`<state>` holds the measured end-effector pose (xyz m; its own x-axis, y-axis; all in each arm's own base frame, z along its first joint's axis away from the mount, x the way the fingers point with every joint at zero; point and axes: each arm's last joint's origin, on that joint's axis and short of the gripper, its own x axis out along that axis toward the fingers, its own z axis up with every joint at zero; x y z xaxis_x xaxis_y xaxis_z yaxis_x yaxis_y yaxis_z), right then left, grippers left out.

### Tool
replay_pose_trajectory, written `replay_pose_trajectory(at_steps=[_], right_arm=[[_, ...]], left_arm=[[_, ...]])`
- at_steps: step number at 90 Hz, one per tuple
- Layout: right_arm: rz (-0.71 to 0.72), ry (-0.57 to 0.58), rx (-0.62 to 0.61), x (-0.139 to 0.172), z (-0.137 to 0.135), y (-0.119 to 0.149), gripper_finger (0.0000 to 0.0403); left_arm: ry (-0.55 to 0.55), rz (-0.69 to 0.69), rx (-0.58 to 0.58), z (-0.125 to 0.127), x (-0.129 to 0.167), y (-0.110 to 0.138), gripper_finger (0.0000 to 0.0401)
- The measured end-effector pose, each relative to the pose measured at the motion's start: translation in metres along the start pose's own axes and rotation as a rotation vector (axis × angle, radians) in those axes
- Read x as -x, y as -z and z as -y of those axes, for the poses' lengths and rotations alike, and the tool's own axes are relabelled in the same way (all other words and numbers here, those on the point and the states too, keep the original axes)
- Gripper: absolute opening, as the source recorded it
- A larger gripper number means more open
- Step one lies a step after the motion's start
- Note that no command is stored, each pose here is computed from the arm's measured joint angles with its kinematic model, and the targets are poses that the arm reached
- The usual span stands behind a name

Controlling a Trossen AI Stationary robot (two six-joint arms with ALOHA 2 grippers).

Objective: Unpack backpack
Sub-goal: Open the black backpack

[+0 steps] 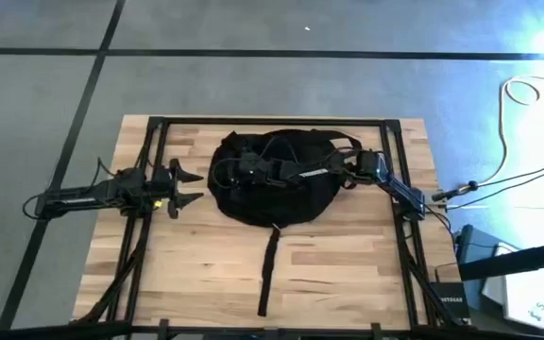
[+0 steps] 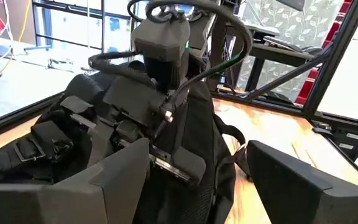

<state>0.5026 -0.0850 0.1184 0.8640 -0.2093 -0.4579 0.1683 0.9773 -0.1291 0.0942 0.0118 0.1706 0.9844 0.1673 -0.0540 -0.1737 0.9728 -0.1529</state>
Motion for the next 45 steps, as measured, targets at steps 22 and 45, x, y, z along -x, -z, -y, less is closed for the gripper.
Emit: replay_pose_trajectory(at_steps=[22, 45], right_arm=[[0.041, 0.06, 0.004, 0.02, 0.006, -0.03, 0.0027], [0.089, 0.063, -0.055, 0.052, 0.016, -0.067, 0.0021]], left_arm=[[0.0, -0.001, 0.0, 0.0, 0.0, 0.0, 0.0258], [0.0, 0.0, 0.0, 0.0, 0.0, 0.0, 0.0258]])
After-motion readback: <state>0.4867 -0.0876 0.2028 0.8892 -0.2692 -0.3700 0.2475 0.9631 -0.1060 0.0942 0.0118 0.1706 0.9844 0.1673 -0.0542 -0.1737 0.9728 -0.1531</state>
